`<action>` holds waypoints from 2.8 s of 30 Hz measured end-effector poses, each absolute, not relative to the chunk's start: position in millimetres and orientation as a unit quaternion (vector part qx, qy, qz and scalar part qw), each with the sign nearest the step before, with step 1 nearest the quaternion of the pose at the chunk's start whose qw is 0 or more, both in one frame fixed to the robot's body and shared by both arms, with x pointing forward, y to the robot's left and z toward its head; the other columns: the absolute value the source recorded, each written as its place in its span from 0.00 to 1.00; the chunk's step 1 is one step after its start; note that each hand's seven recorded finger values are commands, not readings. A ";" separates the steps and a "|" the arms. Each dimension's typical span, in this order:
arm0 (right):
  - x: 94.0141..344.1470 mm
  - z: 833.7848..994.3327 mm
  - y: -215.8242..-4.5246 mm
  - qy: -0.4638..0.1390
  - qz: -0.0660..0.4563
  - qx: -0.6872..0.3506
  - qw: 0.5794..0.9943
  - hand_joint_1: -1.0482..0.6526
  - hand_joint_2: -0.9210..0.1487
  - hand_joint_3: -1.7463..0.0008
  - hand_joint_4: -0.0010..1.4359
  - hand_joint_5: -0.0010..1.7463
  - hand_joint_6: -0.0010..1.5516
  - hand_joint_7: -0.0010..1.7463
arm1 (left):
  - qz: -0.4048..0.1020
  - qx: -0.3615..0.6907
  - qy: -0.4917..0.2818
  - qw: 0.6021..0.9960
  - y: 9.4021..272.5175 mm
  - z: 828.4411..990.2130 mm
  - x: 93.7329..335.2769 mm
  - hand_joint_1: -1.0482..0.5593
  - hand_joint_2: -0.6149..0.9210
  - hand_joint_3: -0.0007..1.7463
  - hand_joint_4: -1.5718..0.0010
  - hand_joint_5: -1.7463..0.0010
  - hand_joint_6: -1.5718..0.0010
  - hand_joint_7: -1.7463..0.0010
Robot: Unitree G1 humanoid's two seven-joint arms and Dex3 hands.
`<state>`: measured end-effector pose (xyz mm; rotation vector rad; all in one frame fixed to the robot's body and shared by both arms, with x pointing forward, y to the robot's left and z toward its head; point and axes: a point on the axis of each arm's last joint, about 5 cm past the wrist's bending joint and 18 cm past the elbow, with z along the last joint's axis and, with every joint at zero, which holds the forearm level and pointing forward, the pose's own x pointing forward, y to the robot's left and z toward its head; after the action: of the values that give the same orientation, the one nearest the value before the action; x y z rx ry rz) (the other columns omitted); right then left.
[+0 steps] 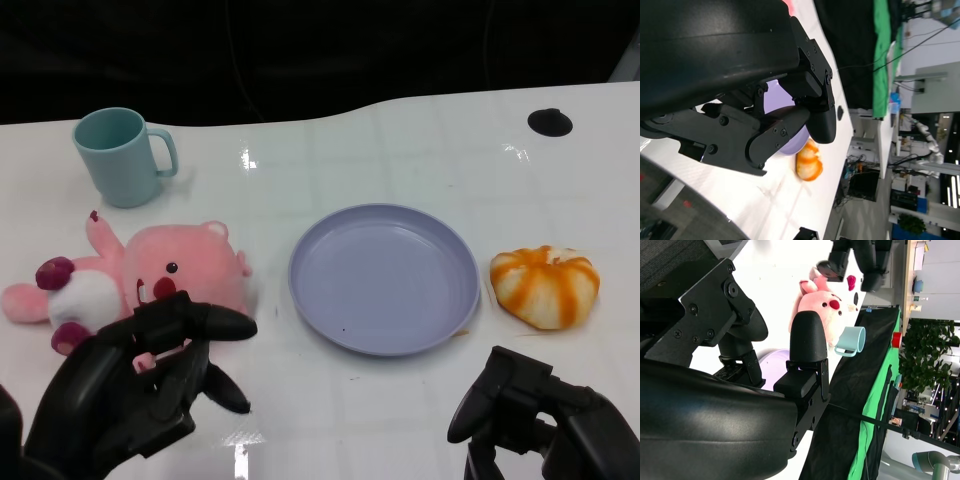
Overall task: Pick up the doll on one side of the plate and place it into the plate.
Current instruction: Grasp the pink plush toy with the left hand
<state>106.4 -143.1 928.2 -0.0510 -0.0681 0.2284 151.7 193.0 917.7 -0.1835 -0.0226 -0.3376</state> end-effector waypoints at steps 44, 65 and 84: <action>106.9 927.8 -144.0 -0.035 0.114 -0.024 0.993 0.67 0.47 0.22 0.47 1.00 0.39 0.88 | -0.084 0.535 -0.096 0.835 243.1 980.6 180.8 0.21 1.00 0.03 1.00 0.81 0.89 0.99; 106.0 928.6 -142.8 -0.036 0.114 -0.023 0.993 0.66 0.49 0.21 0.48 1.00 0.39 0.88 | -0.140 0.672 0.025 0.727 229.7 969.2 233.9 0.19 0.99 0.00 0.98 0.86 0.88 1.00; 103.8 931.9 -140.4 -0.039 0.113 -0.021 0.993 0.67 0.50 0.19 0.47 1.00 0.39 0.88 | -0.181 0.669 0.127 0.710 207.2 915.6 290.3 0.22 1.00 0.01 0.95 0.90 0.90 1.00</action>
<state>103.8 -140.4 931.9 -0.0422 -0.0775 0.2269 290.3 207.2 915.6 1.4837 0.2813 -0.4010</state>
